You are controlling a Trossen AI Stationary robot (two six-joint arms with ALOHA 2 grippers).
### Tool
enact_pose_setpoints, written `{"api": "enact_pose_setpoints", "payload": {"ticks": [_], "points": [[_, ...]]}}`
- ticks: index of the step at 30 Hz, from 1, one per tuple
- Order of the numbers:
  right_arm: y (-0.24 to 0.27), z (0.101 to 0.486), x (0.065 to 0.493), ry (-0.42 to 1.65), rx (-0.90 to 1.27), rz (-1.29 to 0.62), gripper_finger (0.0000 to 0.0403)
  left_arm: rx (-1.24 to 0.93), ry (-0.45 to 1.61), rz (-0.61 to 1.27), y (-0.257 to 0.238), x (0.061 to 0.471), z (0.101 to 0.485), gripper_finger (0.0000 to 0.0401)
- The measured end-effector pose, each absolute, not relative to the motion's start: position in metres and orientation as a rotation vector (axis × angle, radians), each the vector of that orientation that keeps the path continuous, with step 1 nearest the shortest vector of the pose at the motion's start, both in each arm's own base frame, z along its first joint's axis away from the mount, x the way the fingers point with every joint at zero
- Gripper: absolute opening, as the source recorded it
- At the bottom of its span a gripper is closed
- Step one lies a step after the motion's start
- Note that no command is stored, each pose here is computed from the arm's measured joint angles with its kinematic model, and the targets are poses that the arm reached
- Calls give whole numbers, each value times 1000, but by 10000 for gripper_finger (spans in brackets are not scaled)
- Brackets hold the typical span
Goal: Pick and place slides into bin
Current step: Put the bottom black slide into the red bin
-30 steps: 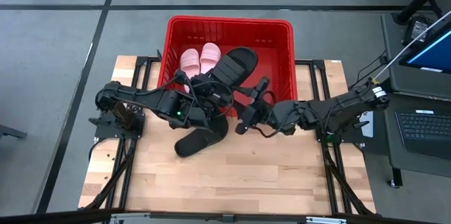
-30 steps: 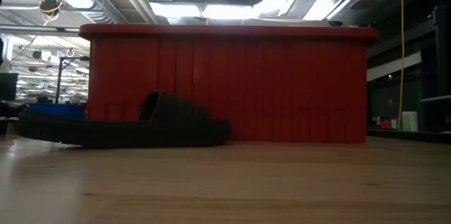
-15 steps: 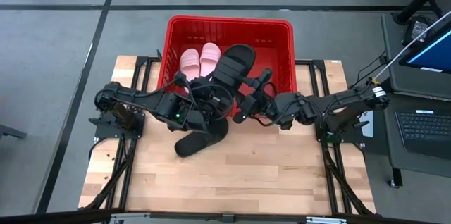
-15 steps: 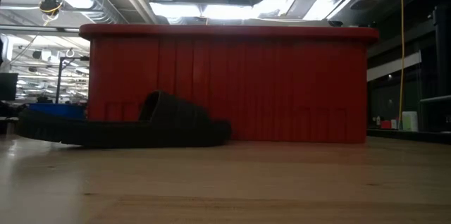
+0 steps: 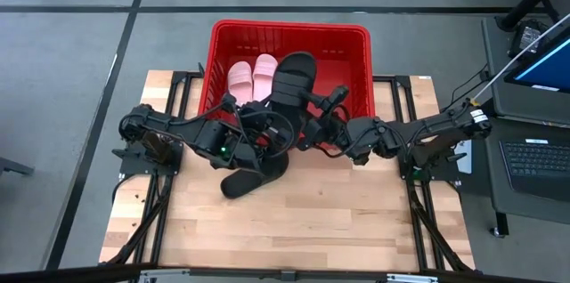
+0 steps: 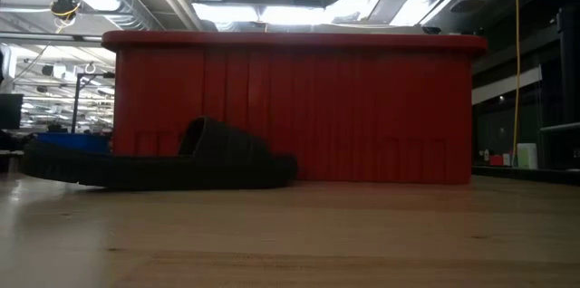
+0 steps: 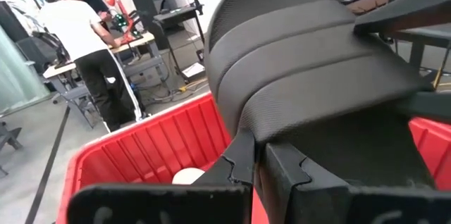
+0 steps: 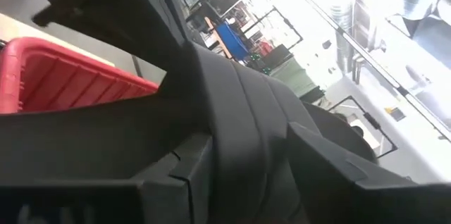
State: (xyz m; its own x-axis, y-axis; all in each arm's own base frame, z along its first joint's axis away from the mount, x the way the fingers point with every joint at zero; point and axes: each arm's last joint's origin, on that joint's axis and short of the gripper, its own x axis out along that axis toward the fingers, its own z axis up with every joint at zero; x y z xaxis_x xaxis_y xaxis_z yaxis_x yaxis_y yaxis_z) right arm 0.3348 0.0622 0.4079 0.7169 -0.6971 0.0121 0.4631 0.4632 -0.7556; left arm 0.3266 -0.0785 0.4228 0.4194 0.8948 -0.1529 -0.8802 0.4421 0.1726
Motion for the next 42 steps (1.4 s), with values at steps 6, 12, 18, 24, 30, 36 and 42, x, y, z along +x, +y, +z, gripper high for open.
{"api": "enact_pose_setpoints", "payload": {"ticks": [6, 12, 18, 24, 30, 36, 42], "points": [[68, 408, 333, 330, -856, -720, 136, 65, 253, 1100, -78, 327, 422, 3], [76, 409, 331, 321, -861, -701, 115, 57, 256, 1095, -78, 327, 422, 3], [76, 408, 331, 325, -862, -706, 106, 54, 253, 1096, -78, 327, 422, 3], [76, 408, 331, 328, -863, -708, 91, 52, 255, 1092, -78, 327, 422, 3], [76, 408, 331, 334, -867, -709, 50, 84, 274, 1072, -83, 326, 422, 3], [76, 407, 331, 340, -871, -710, 16, 111, 291, 1069, -83, 326, 422, 4], [76, 408, 330, 343, -864, -720, 16, 178, 324, 1063, -83, 326, 422, 23]]}}
